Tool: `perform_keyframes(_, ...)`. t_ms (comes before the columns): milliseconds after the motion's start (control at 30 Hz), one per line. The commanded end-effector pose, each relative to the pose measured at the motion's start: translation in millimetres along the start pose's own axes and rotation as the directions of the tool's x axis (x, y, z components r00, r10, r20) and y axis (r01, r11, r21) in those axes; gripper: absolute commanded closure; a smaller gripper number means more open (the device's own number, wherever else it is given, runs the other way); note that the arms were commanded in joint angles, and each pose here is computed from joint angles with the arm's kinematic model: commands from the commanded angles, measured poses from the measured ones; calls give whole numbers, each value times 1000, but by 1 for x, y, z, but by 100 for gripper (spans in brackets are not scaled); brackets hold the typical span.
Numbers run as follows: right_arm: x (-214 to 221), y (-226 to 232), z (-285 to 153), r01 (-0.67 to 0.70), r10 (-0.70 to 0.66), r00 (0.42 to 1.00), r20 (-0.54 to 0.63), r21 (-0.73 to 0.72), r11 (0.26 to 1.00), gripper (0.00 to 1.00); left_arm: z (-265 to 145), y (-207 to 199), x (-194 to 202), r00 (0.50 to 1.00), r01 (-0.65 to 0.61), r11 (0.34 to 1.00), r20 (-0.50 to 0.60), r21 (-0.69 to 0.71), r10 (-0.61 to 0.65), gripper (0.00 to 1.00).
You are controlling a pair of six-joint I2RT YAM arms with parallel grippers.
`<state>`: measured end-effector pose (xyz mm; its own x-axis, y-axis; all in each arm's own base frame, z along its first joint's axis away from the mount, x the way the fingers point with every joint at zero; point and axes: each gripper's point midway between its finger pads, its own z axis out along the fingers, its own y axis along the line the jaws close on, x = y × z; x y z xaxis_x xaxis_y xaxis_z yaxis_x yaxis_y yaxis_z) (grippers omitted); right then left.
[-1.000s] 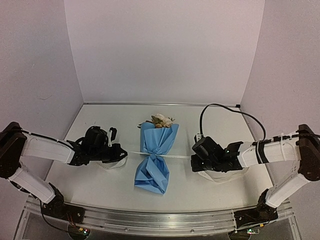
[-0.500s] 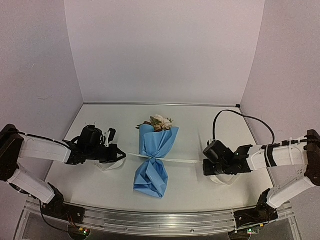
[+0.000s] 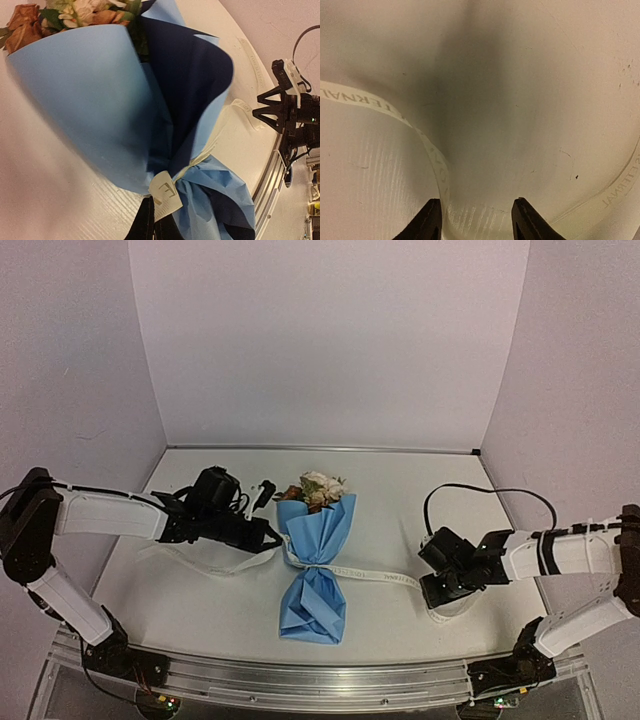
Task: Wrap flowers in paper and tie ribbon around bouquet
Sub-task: Tie the ribbon around the folded bouquet, then cross the half-tied ribbon over the folded bouquet.
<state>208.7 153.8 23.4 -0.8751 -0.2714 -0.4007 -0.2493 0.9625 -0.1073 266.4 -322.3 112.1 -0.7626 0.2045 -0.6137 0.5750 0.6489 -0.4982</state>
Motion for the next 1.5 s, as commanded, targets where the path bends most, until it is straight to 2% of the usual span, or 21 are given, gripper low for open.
perform_keyframes(0, -29, 18, -25, 14, -8, 998, 61, -96, 995, 48, 1, -36, -11, 990, -140, 986, -16, 93, 142, 99)
perform_keyframes(267, -55, 39, -38, 32, -19, 996, 85, -163, 986, 44, 2, -74, -12, 963, -265, 951, 5, 160, 268, 97)
perform_keyframes(500, -67, 59, -34, 15, -3, 999, 53, -219, 976, 44, 6, -85, -18, 949, -312, 938, 2, 152, 316, 98)
perform_keyframes(667, -71, 63, -34, 8, 5, 998, 56, -226, 974, 43, 17, -97, -24, 929, -364, 907, 6, 211, 371, 95)
perform_keyframes(833, -73, 61, -35, -8, 24, 998, 65, -223, 975, 42, 45, -109, -24, 916, -359, 881, -64, 308, 396, 91)
perform_keyframes(1000, -70, 58, -36, -16, 32, 997, 68, -219, 975, 41, 61, -109, -19, 912, -338, 875, -108, 347, 396, 89)
perform_keyframes(1267, -66, 51, -37, -18, 35, 996, 77, -202, 979, 39, 68, -123, -23, 909, -325, 856, -117, 402, 400, 86)
perform_keyframes(1467, -58, 39, -35, -12, 26, 996, 85, -157, 988, 33, 71, -145, -18, 896, -338, 830, -118, 444, 428, 84)
